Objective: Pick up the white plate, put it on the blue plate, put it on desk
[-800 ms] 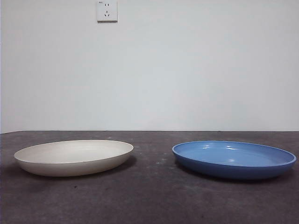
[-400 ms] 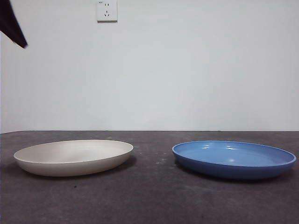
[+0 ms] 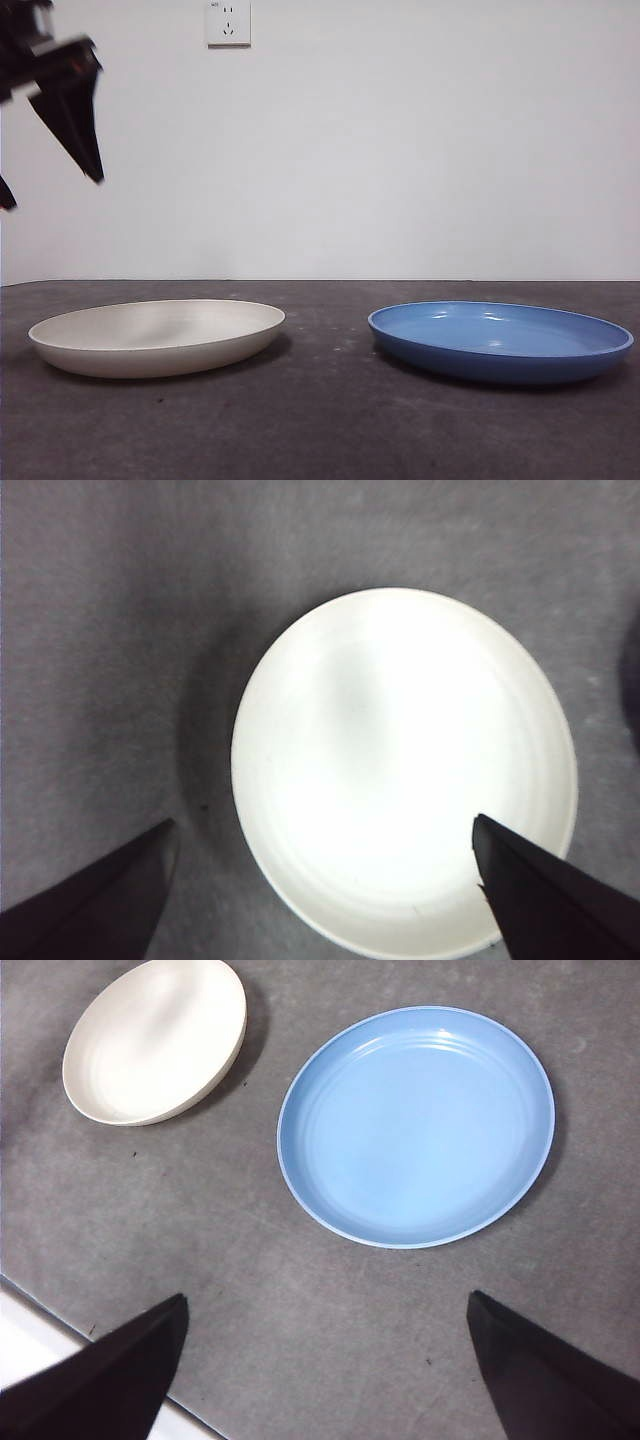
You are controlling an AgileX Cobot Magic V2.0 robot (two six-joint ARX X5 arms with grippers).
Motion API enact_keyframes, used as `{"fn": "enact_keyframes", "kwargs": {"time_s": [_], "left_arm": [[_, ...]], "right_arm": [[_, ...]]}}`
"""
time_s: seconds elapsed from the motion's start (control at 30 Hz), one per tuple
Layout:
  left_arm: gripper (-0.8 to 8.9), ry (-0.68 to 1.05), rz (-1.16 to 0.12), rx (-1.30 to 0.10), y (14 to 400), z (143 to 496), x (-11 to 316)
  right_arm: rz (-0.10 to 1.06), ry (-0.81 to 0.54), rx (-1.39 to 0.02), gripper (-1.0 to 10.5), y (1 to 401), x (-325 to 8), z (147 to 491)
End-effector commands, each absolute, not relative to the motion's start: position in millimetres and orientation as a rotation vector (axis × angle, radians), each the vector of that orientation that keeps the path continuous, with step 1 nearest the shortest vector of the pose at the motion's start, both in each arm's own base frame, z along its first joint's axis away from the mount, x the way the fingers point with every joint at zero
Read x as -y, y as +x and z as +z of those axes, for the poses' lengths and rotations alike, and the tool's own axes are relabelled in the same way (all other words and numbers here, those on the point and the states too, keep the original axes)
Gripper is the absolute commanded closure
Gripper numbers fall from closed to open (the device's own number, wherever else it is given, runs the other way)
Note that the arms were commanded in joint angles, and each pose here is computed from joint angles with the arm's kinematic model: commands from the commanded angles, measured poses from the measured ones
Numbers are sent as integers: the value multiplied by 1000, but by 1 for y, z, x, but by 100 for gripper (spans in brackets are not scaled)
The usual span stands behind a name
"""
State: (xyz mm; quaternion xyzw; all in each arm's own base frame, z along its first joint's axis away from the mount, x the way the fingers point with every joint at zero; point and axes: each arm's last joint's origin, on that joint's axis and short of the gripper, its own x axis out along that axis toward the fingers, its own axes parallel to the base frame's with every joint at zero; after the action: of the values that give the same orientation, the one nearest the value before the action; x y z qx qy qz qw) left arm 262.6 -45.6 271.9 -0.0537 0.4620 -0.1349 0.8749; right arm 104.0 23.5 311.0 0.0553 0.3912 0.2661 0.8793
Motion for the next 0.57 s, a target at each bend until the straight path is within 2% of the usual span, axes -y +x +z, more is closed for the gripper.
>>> {"fn": "enact_keyframes", "kwargs": {"time_s": [0.03,0.57], "left_arm": [[348,-98,-280,-985,281,263,48],[349,-86,-244,-1100,324,197,54]], "right_arm": [[556,119,-797,498,105,-24,316],[555,119,-798,498,105,-24,316]]}}
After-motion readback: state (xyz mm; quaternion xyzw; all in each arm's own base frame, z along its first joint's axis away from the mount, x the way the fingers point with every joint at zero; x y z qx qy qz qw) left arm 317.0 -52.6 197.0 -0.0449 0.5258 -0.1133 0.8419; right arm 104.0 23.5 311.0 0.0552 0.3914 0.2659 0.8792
